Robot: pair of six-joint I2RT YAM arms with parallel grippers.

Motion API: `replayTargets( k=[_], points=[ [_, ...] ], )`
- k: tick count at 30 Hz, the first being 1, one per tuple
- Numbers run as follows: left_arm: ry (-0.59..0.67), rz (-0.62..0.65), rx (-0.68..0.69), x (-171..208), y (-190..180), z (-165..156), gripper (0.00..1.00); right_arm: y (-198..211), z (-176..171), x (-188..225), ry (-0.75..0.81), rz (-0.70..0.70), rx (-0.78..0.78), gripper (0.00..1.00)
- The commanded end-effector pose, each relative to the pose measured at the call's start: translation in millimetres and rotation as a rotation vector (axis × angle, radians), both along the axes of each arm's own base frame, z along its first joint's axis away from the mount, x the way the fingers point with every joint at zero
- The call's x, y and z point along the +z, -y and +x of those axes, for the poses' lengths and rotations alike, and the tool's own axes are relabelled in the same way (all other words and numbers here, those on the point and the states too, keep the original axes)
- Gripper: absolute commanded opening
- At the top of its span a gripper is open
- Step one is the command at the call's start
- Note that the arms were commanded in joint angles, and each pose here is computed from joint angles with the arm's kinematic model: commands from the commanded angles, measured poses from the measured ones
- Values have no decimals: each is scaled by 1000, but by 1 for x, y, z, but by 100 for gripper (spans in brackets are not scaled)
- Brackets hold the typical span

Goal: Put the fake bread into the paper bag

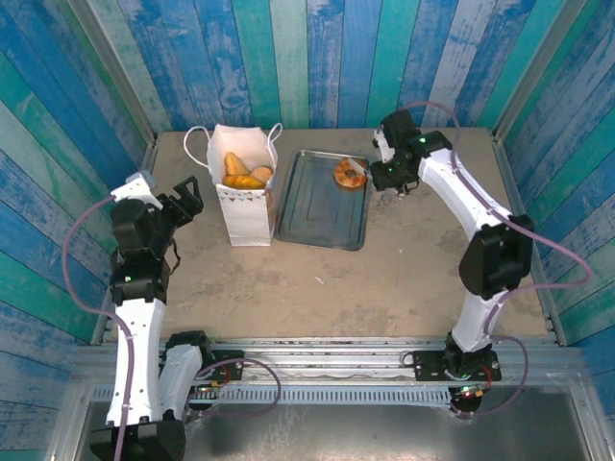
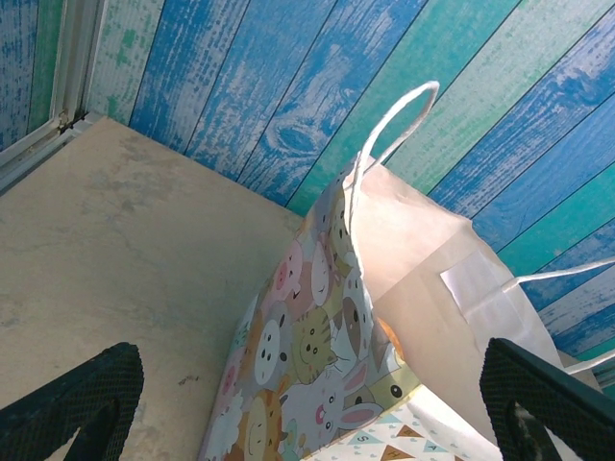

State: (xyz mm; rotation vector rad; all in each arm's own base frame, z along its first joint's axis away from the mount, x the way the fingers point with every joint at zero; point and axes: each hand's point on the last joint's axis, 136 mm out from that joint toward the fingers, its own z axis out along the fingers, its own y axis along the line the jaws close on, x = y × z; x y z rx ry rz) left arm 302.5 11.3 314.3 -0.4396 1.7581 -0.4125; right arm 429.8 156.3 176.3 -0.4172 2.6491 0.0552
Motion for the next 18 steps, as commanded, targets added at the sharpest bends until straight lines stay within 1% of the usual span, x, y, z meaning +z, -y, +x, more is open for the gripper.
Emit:
replayTargets(
  k=[1,7,13,18],
  points=[
    [2,17,2,-2,-1,2,94,1,14,-3,3,-40,25,58],
    [-8,19,2,-4,-2,4,94,5,37,-21,-20,-53,-3,54],
    [-13,25,10,-4,-3,5,94,5,45,-38,-61,-55,1,51],
    [-21,23,10,-6,-4,7,94,2,49,-44,-74,-55,11,49]
  ],
)
